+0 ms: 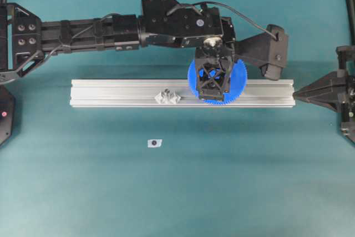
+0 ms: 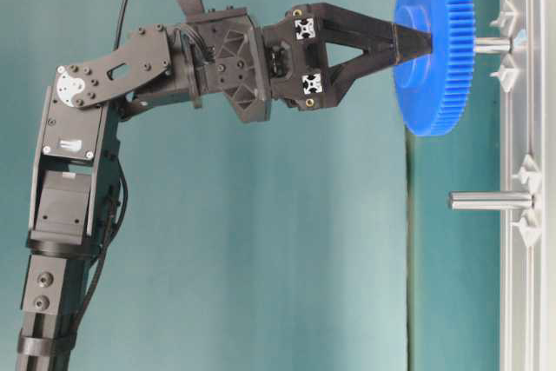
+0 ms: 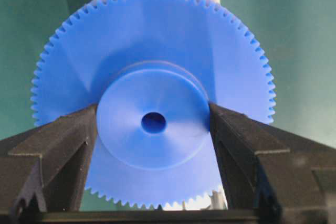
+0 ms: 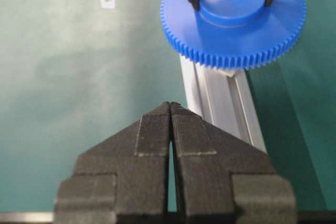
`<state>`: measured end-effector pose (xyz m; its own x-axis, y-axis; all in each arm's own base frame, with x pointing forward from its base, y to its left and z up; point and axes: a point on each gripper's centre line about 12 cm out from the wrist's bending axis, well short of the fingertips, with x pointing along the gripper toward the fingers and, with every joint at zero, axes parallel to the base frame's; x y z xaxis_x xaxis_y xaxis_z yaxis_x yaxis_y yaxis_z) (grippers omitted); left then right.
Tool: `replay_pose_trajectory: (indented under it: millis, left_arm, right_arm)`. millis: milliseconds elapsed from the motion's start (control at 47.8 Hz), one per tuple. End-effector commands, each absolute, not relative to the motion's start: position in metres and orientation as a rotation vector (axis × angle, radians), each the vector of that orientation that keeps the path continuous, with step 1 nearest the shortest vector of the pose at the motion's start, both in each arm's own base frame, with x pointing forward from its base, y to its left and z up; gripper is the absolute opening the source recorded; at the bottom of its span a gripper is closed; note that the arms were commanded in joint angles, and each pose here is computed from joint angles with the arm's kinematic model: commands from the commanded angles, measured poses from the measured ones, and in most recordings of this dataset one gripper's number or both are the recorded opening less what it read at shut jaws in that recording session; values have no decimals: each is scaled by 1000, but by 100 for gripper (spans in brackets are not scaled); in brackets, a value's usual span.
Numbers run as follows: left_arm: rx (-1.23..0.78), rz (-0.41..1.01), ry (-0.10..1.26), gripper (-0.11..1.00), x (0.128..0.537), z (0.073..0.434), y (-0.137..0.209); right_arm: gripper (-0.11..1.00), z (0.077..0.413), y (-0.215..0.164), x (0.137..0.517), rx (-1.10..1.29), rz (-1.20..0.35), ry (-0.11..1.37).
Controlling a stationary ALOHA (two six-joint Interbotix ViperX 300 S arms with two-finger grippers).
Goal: Find the location of the shaft and insert the large gear.
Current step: 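Align the gear's center hole with the shaft and push it on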
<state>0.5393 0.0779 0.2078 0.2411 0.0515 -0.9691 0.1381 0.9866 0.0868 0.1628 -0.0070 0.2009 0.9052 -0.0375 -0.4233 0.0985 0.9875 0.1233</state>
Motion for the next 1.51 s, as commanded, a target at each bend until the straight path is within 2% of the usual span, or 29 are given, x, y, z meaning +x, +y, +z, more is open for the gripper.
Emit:
replay_pose_trajectory:
  millis: [0, 920, 1484]
  left_arm:
    - [164, -34, 1299, 71, 536, 221, 93]
    - [166, -22, 1299, 71, 535, 222, 112]
    - [160, -16, 1277, 71, 538, 228, 107]
  right_arm:
    - [-2, 205, -7, 165, 151, -73, 421]
    - [-2, 205, -7, 165, 154, -74, 418]
    - [-2, 205, -7, 165, 154, -74, 416]
